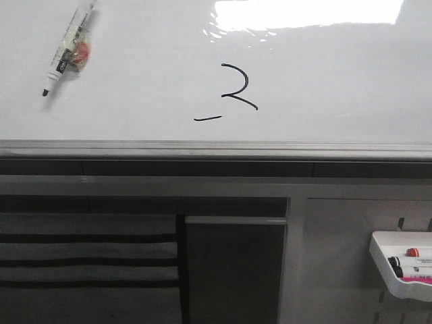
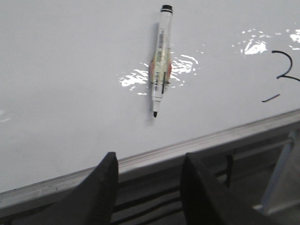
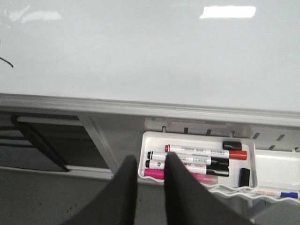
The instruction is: Write number 3 on whiteboard
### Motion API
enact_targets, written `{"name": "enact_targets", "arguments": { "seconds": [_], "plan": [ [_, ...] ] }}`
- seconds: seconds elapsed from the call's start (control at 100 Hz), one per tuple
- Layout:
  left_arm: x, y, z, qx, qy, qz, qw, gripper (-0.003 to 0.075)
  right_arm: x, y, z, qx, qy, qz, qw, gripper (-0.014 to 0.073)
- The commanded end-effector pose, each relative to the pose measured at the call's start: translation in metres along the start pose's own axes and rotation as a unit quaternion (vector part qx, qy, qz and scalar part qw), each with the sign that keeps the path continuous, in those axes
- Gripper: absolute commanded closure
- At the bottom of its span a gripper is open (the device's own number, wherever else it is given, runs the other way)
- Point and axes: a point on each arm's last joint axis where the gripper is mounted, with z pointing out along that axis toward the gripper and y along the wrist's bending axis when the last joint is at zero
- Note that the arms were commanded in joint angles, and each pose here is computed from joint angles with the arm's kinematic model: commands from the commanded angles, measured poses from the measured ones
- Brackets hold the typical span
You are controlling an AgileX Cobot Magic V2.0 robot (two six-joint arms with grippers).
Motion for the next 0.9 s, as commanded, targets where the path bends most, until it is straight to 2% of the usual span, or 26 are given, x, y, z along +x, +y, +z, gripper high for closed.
{"name": "enact_targets", "arguments": {
  "seconds": [0.0, 0.04, 0.1, 0.19, 0.59, 0.72, 0.89],
  "plan": [
    [-0.009, 0.007, -0.001, -0.038, -0.079, -0.026, 0.996, 0.0508, -0.011, -0.001, -0.009, 0.012, -0.079, 0.002, 0.997, 0.063],
    [-0.006, 0.008, 0.001, -0.046, -0.087, -0.027, 0.995, 0.0556, -0.01, -0.001, -0.01, 0.012, -0.083, 0.002, 0.996, 0.0665],
    [-0.002, 0.01, 0.003, -0.057, -0.096, -0.028, 0.993, 0.0653, -0.007, -0.002, -0.008, 0.012, -0.077, 0.003, 0.997, 0.0664],
    [0.003, 0.01, 0.004, -0.055, -0.091, -0.045, 0.993, 0.0741, -0.004, -0.001, -0.007, 0.01, -0.06, 0.003, 0.998, 0.0664],
    [0.012, 0.009, 0.006, -0.055, -0.079, -0.046, 0.994, 0.0741, -0.003, -0.001, -0.006, 0.01, -0.057, 0.003, 0.998, 0.0664],
    [0.024, 0.007, -0.014, -0.063, -0.119, -0.044, 0.99, 0.0741, -0.003, -0.001, -0.006, 0.01, -0.057, 0.003, 0.998, 0.0664],
    [0.061, 0.005, -0.038, -0.095, -0.188, -0.031, 0.977, 0.0741, -0.003, -0.001, -0.006, 0.01, -0.057, 0.003, 0.998, 0.0664]
  ]
}}
